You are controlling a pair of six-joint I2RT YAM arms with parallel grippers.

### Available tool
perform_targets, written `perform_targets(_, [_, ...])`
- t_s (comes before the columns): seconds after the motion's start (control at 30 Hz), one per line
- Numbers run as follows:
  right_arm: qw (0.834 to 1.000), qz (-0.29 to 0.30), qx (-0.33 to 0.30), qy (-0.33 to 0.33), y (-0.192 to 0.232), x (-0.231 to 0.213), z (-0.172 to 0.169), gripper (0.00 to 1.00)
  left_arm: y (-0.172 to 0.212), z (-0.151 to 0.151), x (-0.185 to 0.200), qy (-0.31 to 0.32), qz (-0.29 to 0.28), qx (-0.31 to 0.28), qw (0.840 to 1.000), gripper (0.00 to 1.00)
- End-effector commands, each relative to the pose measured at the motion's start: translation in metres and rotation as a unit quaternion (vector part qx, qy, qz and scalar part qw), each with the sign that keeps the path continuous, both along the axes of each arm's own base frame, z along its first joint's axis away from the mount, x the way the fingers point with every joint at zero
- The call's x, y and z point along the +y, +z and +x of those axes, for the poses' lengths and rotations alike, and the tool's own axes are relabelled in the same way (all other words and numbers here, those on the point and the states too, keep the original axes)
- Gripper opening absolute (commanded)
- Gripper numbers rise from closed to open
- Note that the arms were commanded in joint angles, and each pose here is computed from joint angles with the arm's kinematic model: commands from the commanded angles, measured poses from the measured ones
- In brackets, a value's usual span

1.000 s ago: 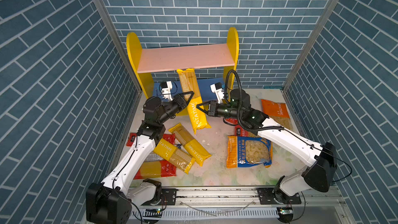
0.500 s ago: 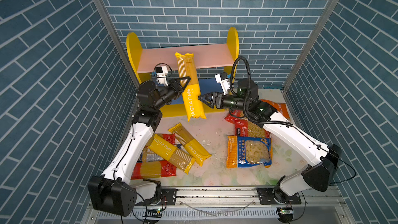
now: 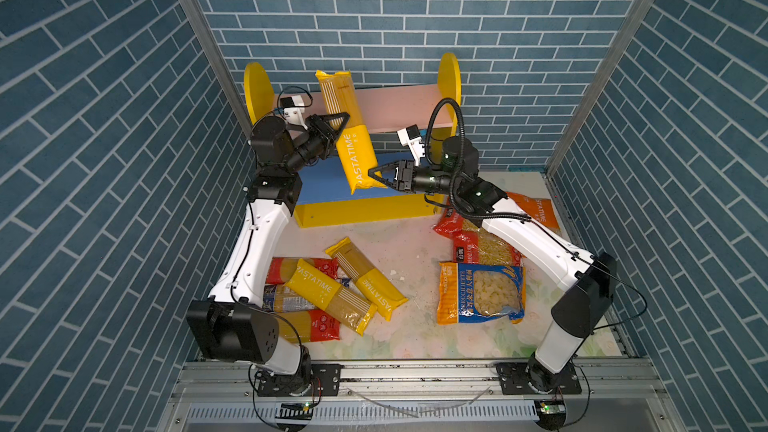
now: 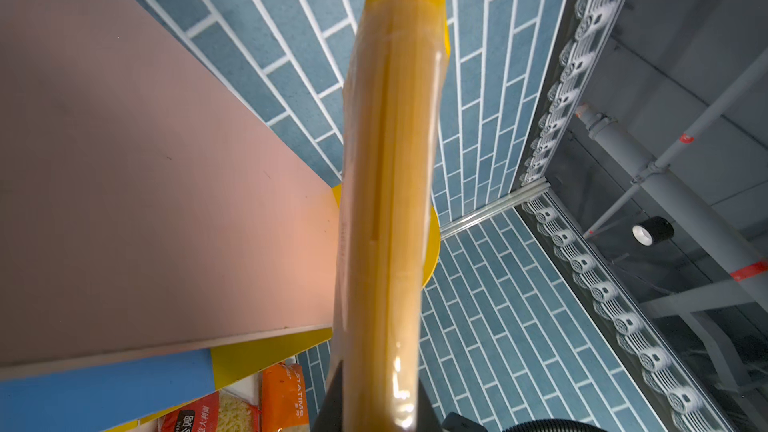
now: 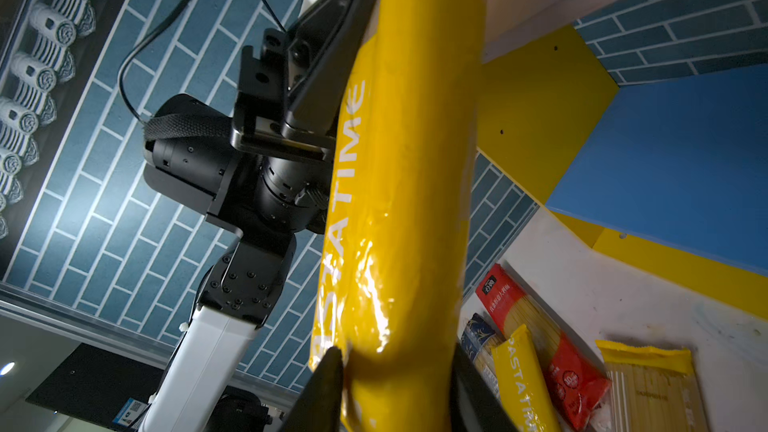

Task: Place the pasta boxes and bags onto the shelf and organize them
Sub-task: 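Carry the upright spaghetti pack with both grippers up toward the pink shelf, then stand the pack on the pink shelf with left gripper while right withdraws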

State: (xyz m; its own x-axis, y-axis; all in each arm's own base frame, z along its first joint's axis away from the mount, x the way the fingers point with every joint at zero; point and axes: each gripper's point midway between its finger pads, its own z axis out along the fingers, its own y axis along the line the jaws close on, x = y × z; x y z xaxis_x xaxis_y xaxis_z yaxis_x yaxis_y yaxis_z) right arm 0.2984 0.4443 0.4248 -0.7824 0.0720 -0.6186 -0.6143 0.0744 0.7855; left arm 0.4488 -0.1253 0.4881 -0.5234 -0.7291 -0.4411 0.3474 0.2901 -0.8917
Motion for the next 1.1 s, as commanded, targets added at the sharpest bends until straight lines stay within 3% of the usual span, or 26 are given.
perform_targets(0.0, [0.997,0.079,-0.010,0.009,0.050,0.005,0.000,0.29,0.029,-0.007,0.011,0.015,-0.001,-0.029,0.999,0.00])
perform_targets(0.2, [0.994,0.107,0.016,-0.022,0.059,0.013,0.020,0.12,0.020,0.007,0.027,0.045,0.025,0.001,0.999,0.12])
perform_targets(0.4, [0.987,0.144,0.035,-0.053,0.079,0.011,0.031,0.03,0.005,0.012,0.039,0.065,0.031,0.040,0.997,0.45])
perform_targets(0.63, [0.979,0.170,0.058,-0.101,0.107,0.012,0.044,0.03,0.000,-0.005,0.051,0.084,0.044,0.036,0.995,0.72])
perform_targets(0.83, [0.968,0.164,0.100,-0.162,0.089,0.025,0.076,0.00,-0.012,-0.031,0.059,0.101,0.047,0.036,0.993,0.80])
perform_targets(1.07, [0.964,0.167,0.126,-0.162,0.083,0.062,0.086,0.00,-0.033,-0.061,0.062,0.114,0.033,0.039,0.992,0.88])
